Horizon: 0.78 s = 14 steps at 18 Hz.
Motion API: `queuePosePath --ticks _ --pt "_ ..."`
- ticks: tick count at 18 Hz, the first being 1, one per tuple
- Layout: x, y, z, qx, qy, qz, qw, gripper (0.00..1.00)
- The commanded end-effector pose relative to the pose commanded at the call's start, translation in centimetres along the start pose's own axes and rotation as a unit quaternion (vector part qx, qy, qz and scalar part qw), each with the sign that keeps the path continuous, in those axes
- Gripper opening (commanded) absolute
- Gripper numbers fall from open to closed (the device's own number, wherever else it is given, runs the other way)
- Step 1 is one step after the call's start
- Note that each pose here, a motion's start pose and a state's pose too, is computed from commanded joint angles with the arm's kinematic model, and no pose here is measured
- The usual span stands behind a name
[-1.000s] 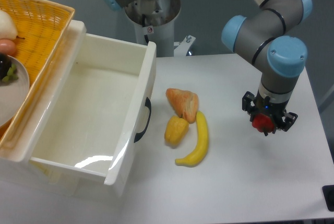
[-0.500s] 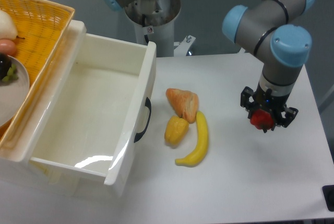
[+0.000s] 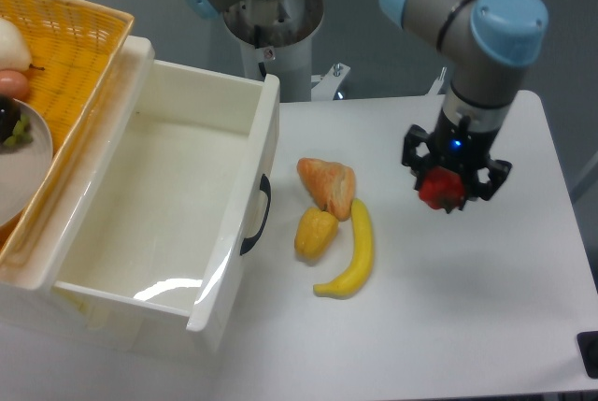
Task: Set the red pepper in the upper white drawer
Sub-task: 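Carry the red pepper over the open white drawer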
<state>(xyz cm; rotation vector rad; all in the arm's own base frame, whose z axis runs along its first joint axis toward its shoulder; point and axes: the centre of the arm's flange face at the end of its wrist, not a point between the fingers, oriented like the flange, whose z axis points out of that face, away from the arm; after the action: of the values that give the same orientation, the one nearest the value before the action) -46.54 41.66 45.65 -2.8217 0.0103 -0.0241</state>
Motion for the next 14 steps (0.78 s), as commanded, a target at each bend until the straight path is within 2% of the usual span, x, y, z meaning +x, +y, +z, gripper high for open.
queuePosePath --ticks 4,8,14 --pt "4.2 -2.7 -2.4 0.042 0.017 -0.015 0.9989 0.23" --pt "7.6 -3.7 -4.8 0.082 0.034 -0.016 0.9959 0.23" --pt "11.5 -6.1 -5.3 0.098 0.048 0.013 0.9940 0.23"
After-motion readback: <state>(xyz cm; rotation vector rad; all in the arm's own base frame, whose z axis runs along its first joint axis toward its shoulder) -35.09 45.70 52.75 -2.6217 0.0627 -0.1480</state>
